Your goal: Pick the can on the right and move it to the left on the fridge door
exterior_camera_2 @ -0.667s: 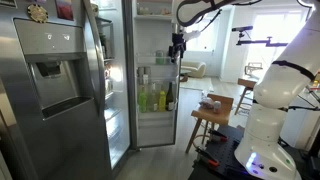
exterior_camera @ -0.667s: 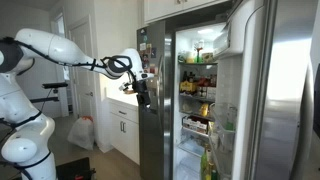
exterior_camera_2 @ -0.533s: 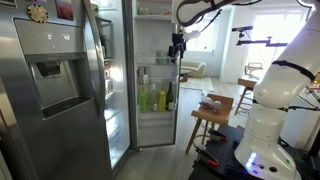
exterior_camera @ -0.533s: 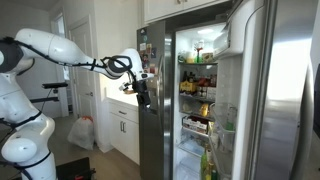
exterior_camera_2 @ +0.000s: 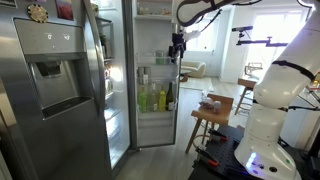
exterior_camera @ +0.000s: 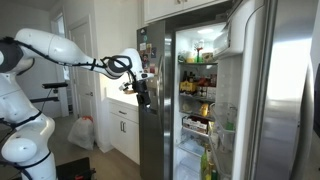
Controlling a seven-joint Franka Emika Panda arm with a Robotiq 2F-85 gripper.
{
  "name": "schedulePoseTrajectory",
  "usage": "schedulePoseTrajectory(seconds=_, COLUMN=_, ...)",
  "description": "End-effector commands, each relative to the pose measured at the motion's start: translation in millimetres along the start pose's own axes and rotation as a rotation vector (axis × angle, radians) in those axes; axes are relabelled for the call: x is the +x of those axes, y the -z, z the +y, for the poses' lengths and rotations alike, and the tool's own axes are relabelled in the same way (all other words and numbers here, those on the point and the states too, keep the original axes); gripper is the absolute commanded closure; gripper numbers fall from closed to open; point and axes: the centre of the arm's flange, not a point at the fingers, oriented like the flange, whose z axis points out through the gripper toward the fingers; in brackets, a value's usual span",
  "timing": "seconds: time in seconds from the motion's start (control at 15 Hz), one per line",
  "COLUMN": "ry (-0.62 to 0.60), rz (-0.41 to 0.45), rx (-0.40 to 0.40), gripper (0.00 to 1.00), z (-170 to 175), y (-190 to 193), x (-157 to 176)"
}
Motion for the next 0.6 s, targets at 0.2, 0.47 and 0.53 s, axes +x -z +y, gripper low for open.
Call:
schedulePoseTrajectory(seconds=0.2, ry=-0.008, rz=0.027, rx=-0.008, gripper=0.0, z=-9.4, y=0.9, x=24.7)
schedulePoseTrajectory(seconds=0.47, ry=-0.024, rz=0.085, rx=0.0, gripper=0.0, z=-18.5, y=3.4, x=59.2)
schedulePoseTrajectory(seconds=0.53, ry=-0.035, rz=0.097, rx=-0.003, gripper=0.0, z=-19.5, y=1.9, x=68.2)
